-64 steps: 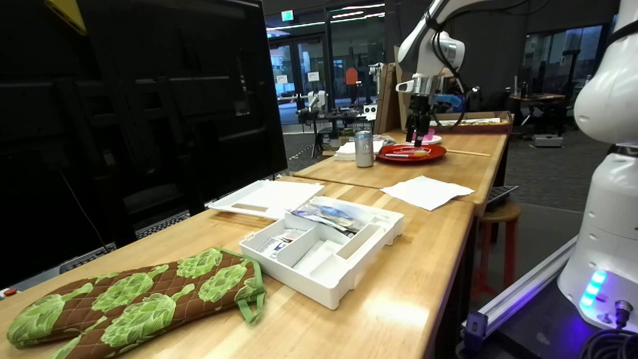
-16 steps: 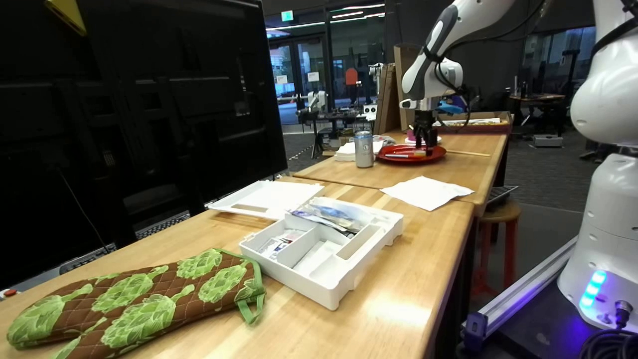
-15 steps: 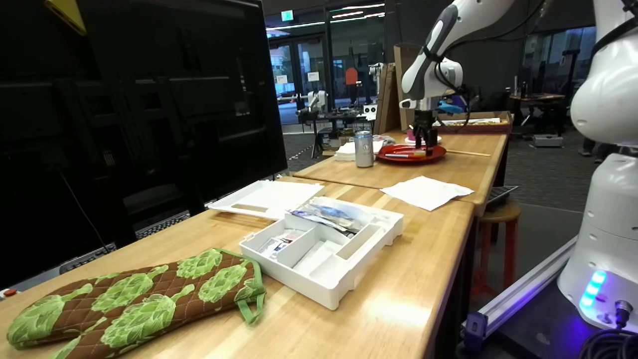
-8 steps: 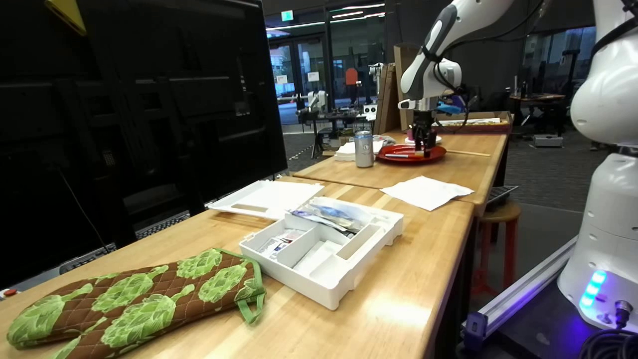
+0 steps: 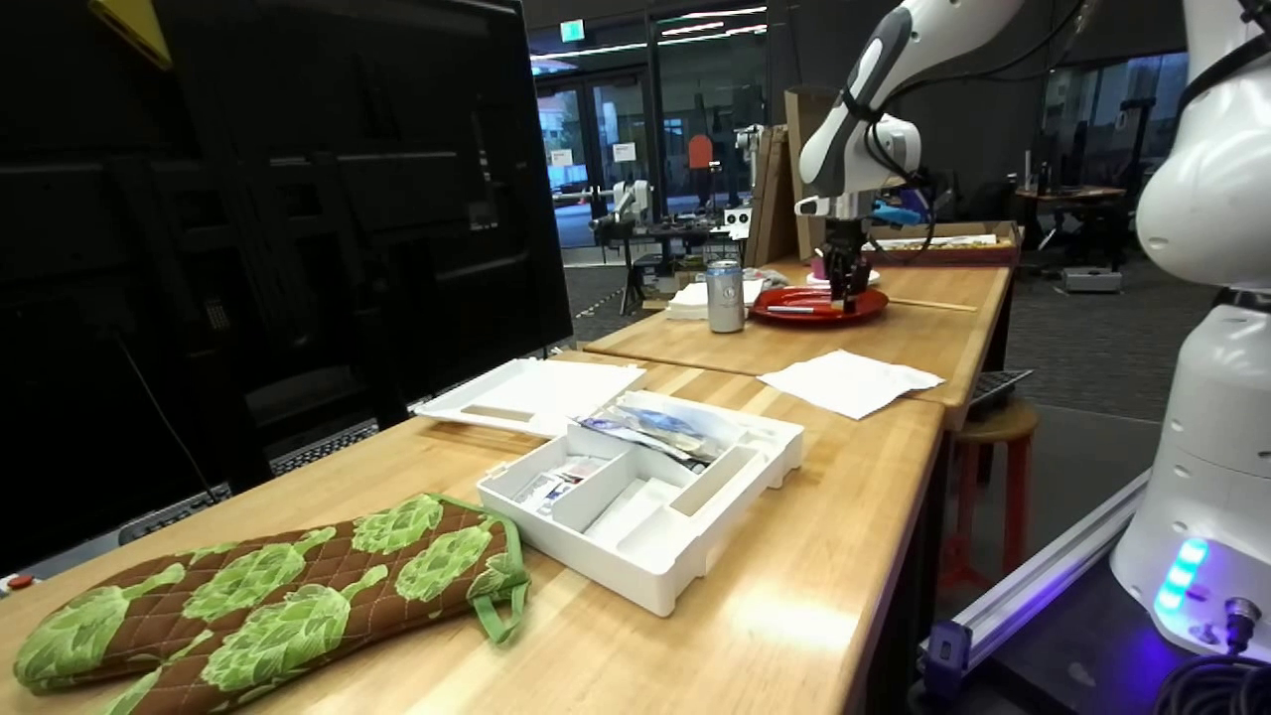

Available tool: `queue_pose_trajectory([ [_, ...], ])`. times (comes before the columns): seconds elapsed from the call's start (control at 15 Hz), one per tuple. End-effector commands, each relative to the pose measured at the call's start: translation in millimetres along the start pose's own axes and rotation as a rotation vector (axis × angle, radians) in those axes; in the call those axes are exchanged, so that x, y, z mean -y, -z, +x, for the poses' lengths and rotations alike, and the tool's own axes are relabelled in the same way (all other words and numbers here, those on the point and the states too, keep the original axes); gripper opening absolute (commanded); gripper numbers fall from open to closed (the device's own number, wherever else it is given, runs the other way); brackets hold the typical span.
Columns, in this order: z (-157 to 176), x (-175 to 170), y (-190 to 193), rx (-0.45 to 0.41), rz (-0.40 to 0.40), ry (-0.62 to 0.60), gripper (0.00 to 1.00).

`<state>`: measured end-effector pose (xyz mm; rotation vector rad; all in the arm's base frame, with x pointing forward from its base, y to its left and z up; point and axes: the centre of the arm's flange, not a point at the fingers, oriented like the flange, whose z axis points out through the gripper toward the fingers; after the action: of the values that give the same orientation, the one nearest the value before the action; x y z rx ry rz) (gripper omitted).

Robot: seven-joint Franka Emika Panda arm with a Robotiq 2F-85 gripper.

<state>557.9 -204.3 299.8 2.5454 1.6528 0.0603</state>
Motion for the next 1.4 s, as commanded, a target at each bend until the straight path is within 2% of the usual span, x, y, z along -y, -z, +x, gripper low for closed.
queue_pose_trajectory([
  [0.0, -13, 4, 14, -0.023, -0.001, -0.011, 0.25],
  [0.6, -86, 1, 54, -0.086, -0.030, -0.194, 0.25],
  [0.87, -113, -13, 60, -0.082, 0.002, -0.257, 0.25],
  [1.33, -135, -56, 58, -0.075, 0.077, -0.349, 0.25],
])
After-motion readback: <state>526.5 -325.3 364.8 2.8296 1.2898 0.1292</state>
